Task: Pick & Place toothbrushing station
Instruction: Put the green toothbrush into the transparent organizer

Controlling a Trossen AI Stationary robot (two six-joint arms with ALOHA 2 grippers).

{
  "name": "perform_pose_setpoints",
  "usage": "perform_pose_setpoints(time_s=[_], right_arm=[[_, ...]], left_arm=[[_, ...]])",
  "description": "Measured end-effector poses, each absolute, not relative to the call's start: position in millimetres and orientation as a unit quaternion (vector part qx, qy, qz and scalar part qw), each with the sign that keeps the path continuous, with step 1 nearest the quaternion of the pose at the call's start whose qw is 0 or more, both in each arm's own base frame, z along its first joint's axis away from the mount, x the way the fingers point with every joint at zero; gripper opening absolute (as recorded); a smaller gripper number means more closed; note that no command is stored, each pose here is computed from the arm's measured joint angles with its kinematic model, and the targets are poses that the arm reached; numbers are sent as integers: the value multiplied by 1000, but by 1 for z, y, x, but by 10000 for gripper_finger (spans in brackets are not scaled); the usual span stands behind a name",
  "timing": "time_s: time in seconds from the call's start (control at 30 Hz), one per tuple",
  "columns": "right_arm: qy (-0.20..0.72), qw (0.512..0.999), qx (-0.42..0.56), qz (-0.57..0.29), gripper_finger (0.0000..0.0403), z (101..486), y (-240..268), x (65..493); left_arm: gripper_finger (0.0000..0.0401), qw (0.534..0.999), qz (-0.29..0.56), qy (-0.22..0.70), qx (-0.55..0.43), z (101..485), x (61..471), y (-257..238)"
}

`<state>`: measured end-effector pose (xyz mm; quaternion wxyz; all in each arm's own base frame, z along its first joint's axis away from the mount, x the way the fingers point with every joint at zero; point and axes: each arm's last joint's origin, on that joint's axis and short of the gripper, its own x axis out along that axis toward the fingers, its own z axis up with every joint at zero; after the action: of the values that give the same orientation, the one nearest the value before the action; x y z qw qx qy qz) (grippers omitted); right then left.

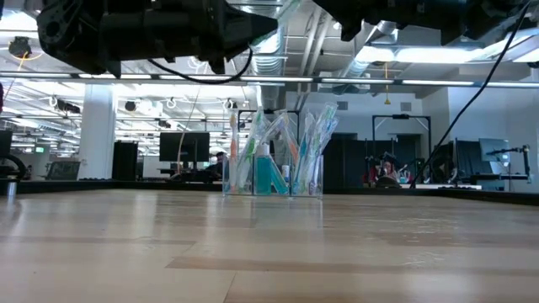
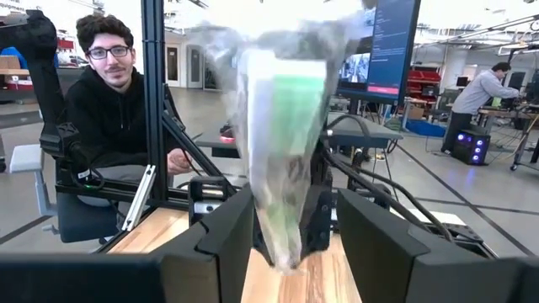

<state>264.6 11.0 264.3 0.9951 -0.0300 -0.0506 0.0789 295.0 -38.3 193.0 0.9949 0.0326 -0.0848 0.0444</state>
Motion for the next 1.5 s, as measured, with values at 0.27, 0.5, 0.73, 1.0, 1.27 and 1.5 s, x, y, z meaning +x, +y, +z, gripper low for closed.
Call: perform_pose_setpoints(time_s=[0.27,0.5,0.73,1.0,1.27,1.5], right_arm=[[-50,995,-29,79,154,264,11,265],[-51,995,-32,79,141,264,11,265],[-52,995,-33,79,132,264,11,265],[-60,994,-34,82,128,266,13,264],[-72,991,-56,95,84,268,21,264],[-76,991,-63,92,12,268,21,263]], left_arm=[[15,995,55,-81,32,189,300,-32],[15,994,55,-85,33,190,300,-32],[15,994,57,-85,43,190,300,-32],[15,994,57,-86,43,191,300,-32],[19,994,56,-87,43,191,300,-32],[21,994,55,-87,43,191,300,-32]])
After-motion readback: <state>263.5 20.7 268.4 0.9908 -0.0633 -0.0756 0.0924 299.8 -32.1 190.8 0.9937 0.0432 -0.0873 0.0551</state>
